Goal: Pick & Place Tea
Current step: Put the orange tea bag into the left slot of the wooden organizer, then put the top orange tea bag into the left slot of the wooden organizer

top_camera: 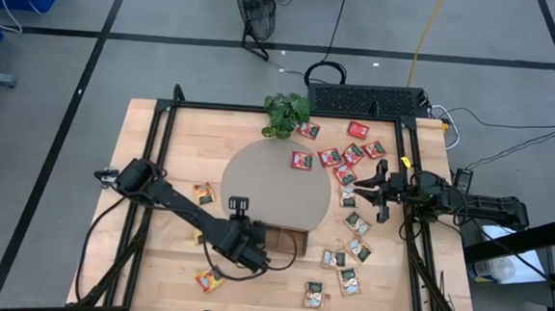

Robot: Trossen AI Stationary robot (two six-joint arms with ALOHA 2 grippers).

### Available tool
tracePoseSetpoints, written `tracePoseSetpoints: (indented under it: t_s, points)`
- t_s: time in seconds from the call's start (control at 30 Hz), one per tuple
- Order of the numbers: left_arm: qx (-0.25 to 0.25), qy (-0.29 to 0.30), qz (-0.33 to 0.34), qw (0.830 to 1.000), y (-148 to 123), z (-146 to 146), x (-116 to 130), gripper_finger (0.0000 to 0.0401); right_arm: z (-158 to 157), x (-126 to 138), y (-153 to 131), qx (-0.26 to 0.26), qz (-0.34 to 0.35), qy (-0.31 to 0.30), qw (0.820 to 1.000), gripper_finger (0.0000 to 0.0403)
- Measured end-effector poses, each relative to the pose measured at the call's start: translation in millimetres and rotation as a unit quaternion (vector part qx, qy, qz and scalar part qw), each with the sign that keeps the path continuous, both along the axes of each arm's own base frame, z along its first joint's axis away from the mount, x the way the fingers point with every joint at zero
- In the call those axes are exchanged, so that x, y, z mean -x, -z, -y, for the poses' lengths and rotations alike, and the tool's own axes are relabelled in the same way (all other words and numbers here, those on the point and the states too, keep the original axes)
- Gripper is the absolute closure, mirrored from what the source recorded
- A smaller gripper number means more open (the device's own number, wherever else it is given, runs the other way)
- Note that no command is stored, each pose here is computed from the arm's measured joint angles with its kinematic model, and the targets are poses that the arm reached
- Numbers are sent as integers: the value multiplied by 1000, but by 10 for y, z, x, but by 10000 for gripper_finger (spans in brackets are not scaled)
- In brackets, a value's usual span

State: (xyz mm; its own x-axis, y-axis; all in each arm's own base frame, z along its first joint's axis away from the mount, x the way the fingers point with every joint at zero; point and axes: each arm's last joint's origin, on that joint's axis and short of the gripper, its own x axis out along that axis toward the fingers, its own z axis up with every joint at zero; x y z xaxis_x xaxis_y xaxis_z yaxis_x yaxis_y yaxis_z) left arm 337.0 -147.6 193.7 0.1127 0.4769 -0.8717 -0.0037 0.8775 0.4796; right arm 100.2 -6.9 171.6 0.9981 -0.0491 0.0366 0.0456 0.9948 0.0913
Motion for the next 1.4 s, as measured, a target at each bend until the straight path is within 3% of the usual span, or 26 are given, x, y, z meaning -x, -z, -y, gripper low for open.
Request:
tracePoseSetpoints:
  t_s: [0.27, 0.8, 0.97, 1.17, 1.27, 1.4]
  points:
    - [3, -22, 7, 1000, 3, -60, -27, 393, 0, 0, 0, 0, 0, 0, 1000, 328]
    - [4, -40, 15, 999, -7, -68, -29, 304, 0, 0, 0, 0, 0, 0, 1000, 328]
    - [-8, -29, 5, 1000, -181, -65, -43, 283, 0, 0, 0, 0, 0, 0, 1000, 328]
    - [-85, -55, 8, 995, -457, -76, 109, 277, 0, 0, 0, 0, 0, 0, 1000, 328]
    - [-66, -107, 21, 992, -596, -191, 227, 277, 0, 0, 1, 0, 0, 0, 1000, 328]
    - [-36, -133, 60, 989, -847, -465, 505, 277, 0, 0, 0, 0, 0, 0, 1000, 328]
